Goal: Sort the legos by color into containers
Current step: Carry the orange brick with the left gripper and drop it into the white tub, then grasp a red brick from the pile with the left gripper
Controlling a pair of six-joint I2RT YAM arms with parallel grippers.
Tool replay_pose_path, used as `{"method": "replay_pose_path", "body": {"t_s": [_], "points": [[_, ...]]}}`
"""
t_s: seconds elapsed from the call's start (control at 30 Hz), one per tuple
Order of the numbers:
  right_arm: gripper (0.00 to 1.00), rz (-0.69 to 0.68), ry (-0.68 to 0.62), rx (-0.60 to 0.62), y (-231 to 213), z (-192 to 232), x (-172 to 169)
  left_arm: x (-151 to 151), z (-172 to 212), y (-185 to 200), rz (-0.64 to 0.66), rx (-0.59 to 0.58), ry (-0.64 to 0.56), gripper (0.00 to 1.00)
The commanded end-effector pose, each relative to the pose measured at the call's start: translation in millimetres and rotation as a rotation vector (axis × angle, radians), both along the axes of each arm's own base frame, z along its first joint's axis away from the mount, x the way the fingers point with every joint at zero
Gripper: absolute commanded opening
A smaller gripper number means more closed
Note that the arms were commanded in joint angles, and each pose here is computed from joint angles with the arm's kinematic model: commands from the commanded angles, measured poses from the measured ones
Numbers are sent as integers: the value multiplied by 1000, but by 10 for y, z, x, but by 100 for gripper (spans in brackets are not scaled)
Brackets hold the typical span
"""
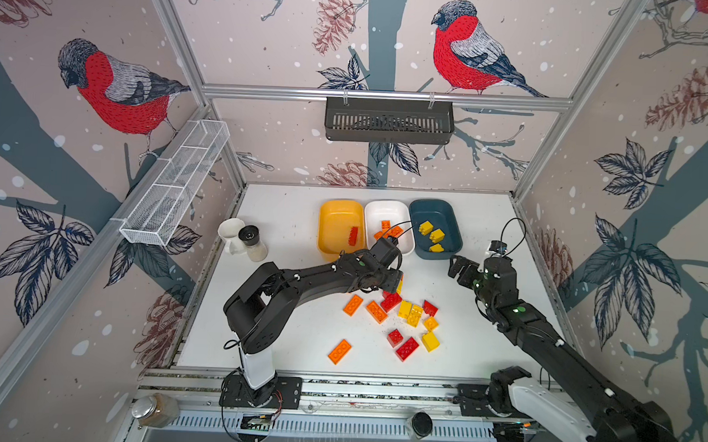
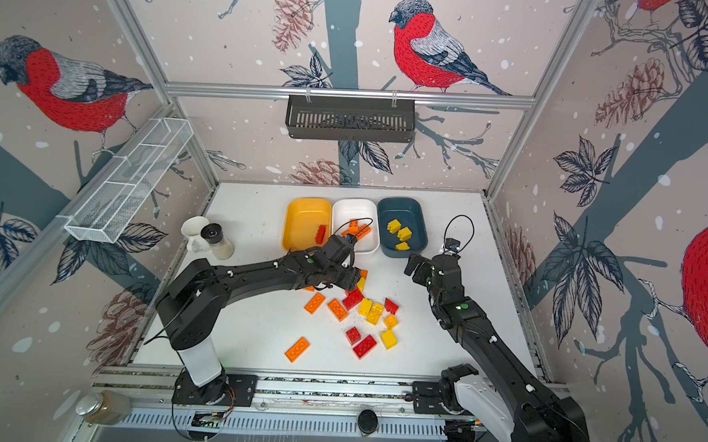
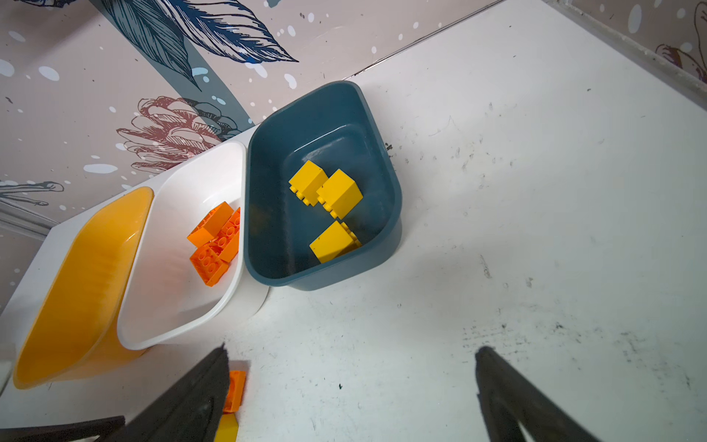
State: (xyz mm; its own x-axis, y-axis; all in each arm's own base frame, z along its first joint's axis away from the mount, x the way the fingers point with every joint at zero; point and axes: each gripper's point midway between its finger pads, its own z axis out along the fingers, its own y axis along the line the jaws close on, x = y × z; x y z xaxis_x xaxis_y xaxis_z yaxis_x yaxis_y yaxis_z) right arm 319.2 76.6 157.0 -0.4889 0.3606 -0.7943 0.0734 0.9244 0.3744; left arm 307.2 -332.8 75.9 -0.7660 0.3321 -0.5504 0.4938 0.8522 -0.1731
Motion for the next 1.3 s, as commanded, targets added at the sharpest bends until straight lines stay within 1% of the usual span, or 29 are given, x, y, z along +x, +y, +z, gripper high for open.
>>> {"method": "replay_pose_path", "body": {"t_s": [0.0,0.17,0.37,0.53,0.6,0.8,0.87,1.0,1.1,1.2,1.27], "points": [[100,6,-16,-3,10,45,15,-35,-113,101,-51,91,5,62],[99,-14,-48,10,-22,107,10,21,-213,88,-71,140,7,51],[100,-26,-69,3,-65,151,-26,87,-378,36,-94,181,21,48],[99,-27,-63,-6,-75,137,-42,61,-507,5,-147,208,44,46],[100,-25,-59,-7,-73,124,-42,82,-553,21,-149,219,45,44],[99,29,-38,2,33,82,-16,129,-615,-48,-163,208,51,38],[100,68,-21,5,107,60,-9,141,-596,-30,-150,206,39,33],[99,176,-1,5,337,49,0,146,-477,37,-123,169,7,23],[99,253,10,-14,568,23,-9,146,-319,95,-101,109,-13,21],[100,301,24,-32,817,-52,-31,132,-174,156,-87,33,-19,20],[100,328,49,-47,978,-131,-50,161,-61,233,-52,-7,-37,19]]}}
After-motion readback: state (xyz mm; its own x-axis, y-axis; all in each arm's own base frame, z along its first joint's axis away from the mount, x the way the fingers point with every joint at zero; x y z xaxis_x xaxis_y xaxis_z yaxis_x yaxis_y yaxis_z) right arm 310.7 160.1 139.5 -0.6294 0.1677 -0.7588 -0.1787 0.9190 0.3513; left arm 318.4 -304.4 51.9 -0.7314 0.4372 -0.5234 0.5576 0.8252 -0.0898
